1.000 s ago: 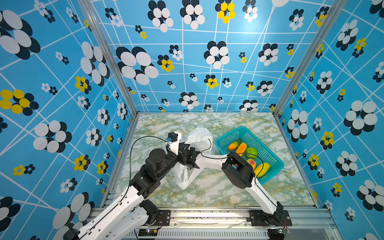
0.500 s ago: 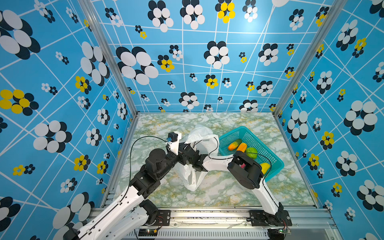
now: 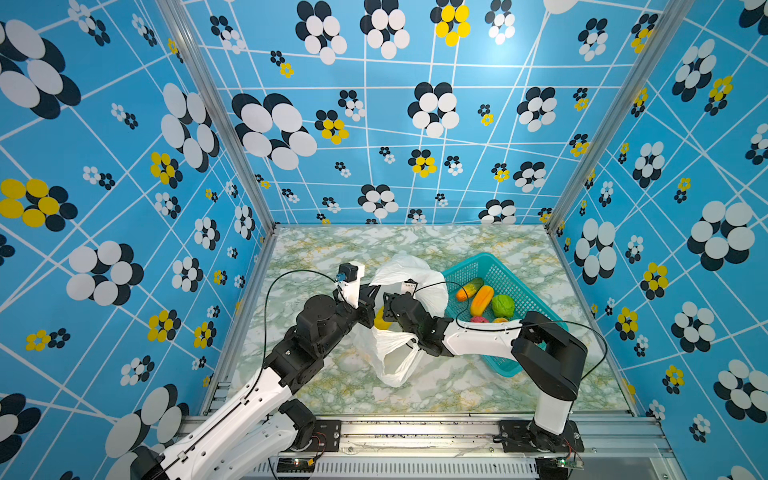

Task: Untie the knot of the plastic bag and take out the fruit
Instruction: 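Grasp the round yellow fruit with the right gripper and lift it out, then carry the yellow fruit over the teal basket with the right gripper and release it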

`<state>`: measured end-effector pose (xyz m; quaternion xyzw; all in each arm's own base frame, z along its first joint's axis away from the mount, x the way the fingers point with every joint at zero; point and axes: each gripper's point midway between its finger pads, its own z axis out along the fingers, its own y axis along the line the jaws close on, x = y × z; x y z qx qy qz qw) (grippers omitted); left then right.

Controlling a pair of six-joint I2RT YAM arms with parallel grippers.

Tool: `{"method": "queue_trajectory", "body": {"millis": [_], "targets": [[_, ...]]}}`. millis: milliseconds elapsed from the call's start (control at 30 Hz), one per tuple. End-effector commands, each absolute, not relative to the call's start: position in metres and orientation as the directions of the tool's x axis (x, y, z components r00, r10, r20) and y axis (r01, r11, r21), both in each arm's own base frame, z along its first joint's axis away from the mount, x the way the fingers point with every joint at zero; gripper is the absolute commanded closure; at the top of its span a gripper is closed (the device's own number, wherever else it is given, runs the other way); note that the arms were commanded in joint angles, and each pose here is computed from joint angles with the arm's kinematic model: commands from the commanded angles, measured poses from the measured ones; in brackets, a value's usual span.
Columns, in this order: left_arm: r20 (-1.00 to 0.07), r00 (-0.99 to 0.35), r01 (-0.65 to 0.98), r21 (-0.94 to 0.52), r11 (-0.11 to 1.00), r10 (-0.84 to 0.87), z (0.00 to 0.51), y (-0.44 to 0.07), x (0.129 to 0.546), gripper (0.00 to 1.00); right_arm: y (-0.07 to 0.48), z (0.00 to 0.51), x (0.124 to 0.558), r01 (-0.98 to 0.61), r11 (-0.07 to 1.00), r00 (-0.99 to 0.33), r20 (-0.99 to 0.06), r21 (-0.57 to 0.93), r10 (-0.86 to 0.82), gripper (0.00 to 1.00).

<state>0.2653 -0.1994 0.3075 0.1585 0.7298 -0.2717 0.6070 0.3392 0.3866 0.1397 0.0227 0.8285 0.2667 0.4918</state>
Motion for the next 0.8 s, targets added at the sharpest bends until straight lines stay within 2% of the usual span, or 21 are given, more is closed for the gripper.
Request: {"method": "queue_trajectory", "body": {"millis": [0,400,600,767], "targets": [[-0.977,-0.184,0.552,-0.196,0.811,-0.111,0.318,-0.198,0.268,1.00,0.392,0.168,0.325,-0.309,0.834,-0.468,-0.836,0.458,0.286,0.82],[-0.974,-0.197,0.489,-0.200,0.849,-0.115,0.315,-0.187,0.278,1.00,0.377,0.234,0.260,-0.542,0.764,-0.313,-0.928,0.349,0.201,0.85],[-0.969,-0.214,0.472,-0.214,0.855,-0.124,0.313,-0.186,0.282,1.00,0.317,0.259,0.237,-0.543,0.776,-0.238,-0.945,0.321,0.225,0.86],[-0.966,-0.222,0.471,-0.222,0.854,-0.129,0.312,-0.187,0.284,1.00,0.252,0.278,0.229,-0.448,0.848,-0.163,-0.959,0.282,0.233,0.87]]}}
